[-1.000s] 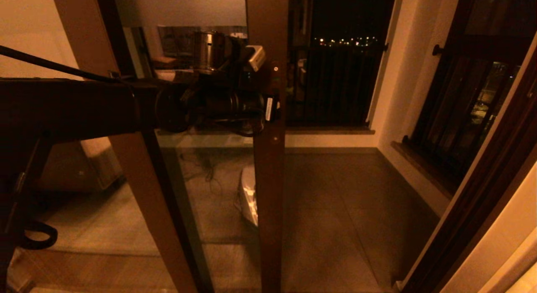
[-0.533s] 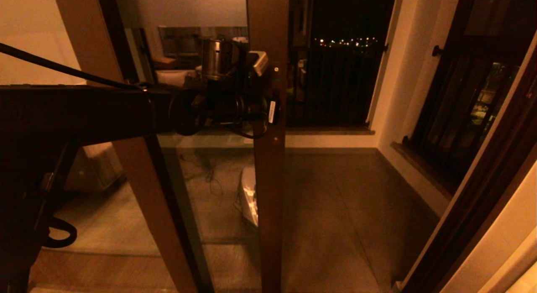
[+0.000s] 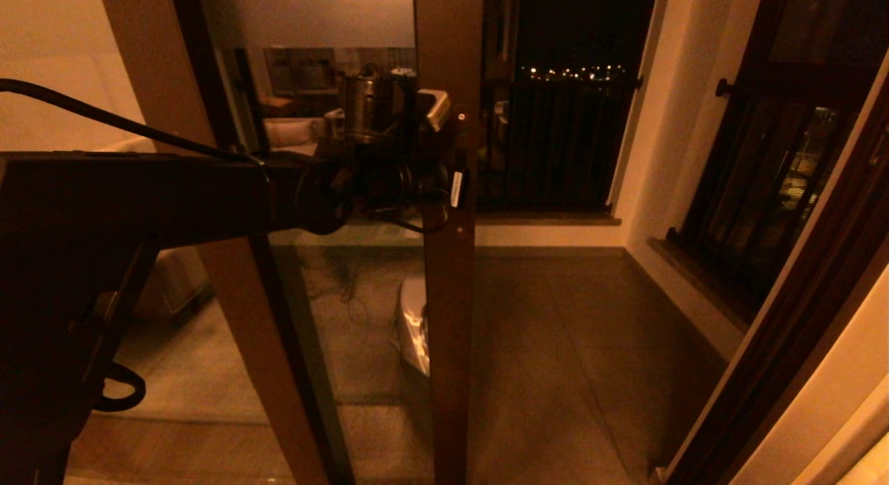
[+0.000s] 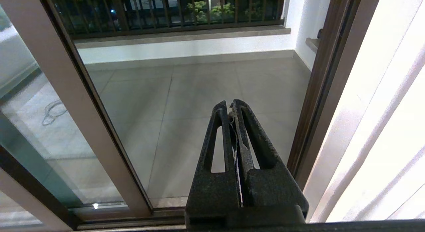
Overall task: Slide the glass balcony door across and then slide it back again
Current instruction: Close the slid door
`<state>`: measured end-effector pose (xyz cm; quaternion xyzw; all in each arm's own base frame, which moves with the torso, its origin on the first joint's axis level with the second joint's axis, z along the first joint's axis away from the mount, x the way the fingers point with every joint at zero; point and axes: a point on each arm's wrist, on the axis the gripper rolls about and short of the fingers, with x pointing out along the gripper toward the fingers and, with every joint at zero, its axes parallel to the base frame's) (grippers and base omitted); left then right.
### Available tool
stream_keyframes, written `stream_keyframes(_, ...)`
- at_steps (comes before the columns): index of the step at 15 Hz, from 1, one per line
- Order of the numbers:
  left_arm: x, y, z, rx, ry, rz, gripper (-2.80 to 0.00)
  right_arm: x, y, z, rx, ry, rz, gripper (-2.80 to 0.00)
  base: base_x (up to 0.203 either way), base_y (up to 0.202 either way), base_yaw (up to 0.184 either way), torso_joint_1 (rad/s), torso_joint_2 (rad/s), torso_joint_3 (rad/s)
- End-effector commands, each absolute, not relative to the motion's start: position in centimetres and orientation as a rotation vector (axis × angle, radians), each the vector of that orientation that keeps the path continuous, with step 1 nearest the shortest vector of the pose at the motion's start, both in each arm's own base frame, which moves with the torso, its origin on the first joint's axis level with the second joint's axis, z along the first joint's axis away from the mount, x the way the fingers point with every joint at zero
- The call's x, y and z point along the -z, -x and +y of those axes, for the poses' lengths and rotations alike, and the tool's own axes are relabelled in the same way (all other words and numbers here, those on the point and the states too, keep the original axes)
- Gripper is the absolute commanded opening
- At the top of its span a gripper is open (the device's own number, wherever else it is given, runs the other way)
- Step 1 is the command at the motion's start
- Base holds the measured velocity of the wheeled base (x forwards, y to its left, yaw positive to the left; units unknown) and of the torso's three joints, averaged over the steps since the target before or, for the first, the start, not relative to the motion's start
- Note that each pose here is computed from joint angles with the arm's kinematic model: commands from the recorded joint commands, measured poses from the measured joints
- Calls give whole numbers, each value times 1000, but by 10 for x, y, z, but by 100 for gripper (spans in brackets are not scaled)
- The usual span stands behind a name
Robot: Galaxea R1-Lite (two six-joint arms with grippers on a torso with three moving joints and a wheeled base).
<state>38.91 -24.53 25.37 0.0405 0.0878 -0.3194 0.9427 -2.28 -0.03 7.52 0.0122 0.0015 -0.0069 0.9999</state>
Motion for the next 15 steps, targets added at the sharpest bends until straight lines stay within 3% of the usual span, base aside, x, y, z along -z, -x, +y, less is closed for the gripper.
stream_keyframes(1, -248, -390, -251, 665, -86, 184, -280, -75, 23, 0, 14, -25, 4, -280, 0, 0, 0, 0, 0, 0)
stream_keyframes(15, -242, -378, -285, 733, -75, 121, -280, -75, 23, 0, 14, -25, 4, -280, 0, 0, 0, 0, 0, 0)
